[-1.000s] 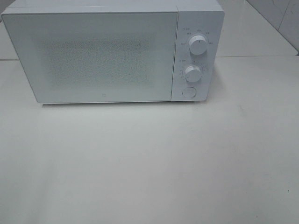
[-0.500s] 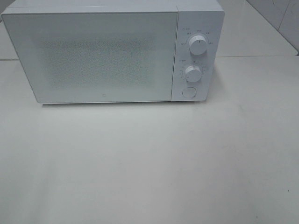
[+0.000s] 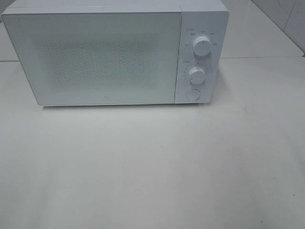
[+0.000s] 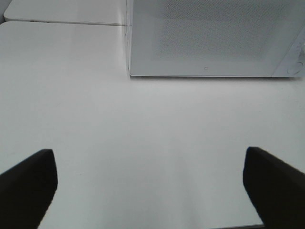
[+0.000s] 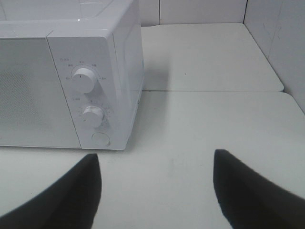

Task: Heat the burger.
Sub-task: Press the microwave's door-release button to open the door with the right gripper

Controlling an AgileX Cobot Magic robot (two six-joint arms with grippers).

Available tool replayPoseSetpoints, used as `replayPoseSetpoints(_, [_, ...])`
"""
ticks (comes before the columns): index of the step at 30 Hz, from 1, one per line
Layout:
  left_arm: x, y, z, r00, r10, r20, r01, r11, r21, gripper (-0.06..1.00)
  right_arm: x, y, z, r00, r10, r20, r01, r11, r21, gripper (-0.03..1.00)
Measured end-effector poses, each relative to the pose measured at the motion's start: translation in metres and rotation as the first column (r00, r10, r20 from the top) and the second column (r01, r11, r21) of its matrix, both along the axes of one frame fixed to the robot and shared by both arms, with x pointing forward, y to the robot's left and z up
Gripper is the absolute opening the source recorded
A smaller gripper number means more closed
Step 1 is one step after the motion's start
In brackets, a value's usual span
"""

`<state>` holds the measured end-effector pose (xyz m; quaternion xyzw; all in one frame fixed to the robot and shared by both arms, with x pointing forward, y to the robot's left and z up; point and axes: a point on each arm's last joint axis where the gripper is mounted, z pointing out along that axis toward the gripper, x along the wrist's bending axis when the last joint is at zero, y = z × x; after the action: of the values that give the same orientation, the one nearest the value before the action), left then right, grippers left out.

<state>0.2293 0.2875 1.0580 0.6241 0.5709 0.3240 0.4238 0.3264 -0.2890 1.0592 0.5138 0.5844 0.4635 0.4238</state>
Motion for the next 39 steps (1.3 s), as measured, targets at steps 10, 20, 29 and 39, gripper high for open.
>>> replayPoseSetpoints(10, [0.0,0.0,0.0,1.0,0.0,0.0,0.0,1.0,0.0,0.98,0.036,0.003,-0.002,1.0,-0.006,0.017,0.006,1.0,0.003,0.65])
replayPoseSetpoints(20, [0.0,0.0,0.0,1.0,0.0,0.0,0.0,1.0,0.0,0.98,0.077,0.007,-0.01,0.997,-0.014,0.081,0.014,1.0,0.008,0.65])
replayPoseSetpoints(29, [0.0,0.0,0.0,1.0,0.0,0.0,0.0,1.0,0.0,0.98,0.097,0.008,-0.044,0.99,-0.018,0.14,0.018,1.0,0.004,0.65])
replayPoseSetpoints(39, [0.0,0.0,0.0,1.0,0.0,0.0,0.0,1.0,0.0,0.98,0.107,0.004,-0.083,0.99,-0.098,0.103,0.093,0.994,0.052,0.65])
